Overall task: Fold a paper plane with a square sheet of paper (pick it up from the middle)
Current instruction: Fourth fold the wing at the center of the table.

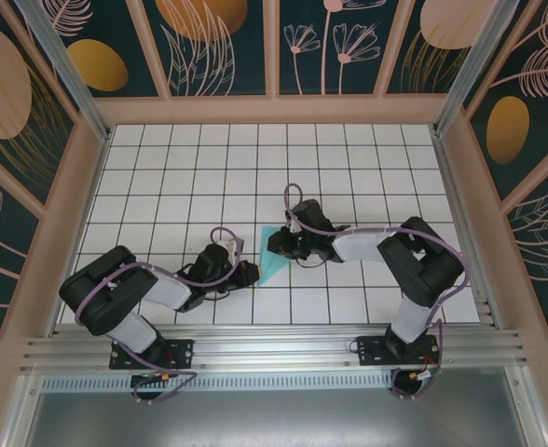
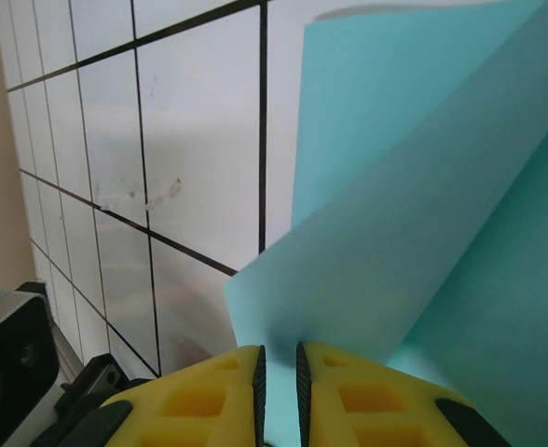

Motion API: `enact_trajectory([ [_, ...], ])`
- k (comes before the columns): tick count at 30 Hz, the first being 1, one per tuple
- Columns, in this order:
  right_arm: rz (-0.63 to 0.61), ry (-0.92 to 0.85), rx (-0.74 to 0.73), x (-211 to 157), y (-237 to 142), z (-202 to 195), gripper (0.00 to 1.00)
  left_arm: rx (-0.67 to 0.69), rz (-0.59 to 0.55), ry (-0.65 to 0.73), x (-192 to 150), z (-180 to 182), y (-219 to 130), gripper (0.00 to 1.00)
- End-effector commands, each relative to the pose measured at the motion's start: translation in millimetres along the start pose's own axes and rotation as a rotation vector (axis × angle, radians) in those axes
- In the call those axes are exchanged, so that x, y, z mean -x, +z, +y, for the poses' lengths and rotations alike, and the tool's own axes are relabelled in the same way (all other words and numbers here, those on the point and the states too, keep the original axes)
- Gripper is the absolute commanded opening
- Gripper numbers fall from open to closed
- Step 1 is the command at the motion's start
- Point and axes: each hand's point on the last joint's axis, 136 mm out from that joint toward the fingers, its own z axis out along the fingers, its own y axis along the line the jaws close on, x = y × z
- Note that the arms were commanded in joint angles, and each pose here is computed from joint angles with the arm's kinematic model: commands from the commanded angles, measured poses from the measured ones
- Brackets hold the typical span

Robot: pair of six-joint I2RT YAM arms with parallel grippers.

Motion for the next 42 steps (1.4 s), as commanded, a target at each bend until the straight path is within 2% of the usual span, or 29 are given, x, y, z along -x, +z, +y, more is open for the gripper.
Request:
enact_trajectory([
  [1,0.015,-0.019,0.045,4,8,14,0.2,0.077,0.006,-0.029,-6,21,-1,0.0],
  [17,0.044,0.015,-0.048,-1,26,-15,0.2,0.116,0.011,-0.017,-7,27,-4,0.01],
  [21,0.055,0.03,-0.077,-5,27,-24,0.2,0.118,0.016,-0.015,-8,27,-5,0.03],
  [22,0.054,0.034,-0.101,-5,26,-28,0.2,0.119,0.019,-0.009,-8,26,-5,0.07],
  [25,0.067,0.041,-0.124,-9,26,-34,0.2,0.111,0.01,0.001,-6,23,-7,0.07],
  [35,0.101,0.05,-0.198,-19,29,-52,0.2,0.066,-0.001,0.052,5,-1,-18,0.22],
  [42,0.112,0.037,-0.195,-22,33,-50,0.2,0.005,-0.07,0.082,23,-29,-31,0.18],
])
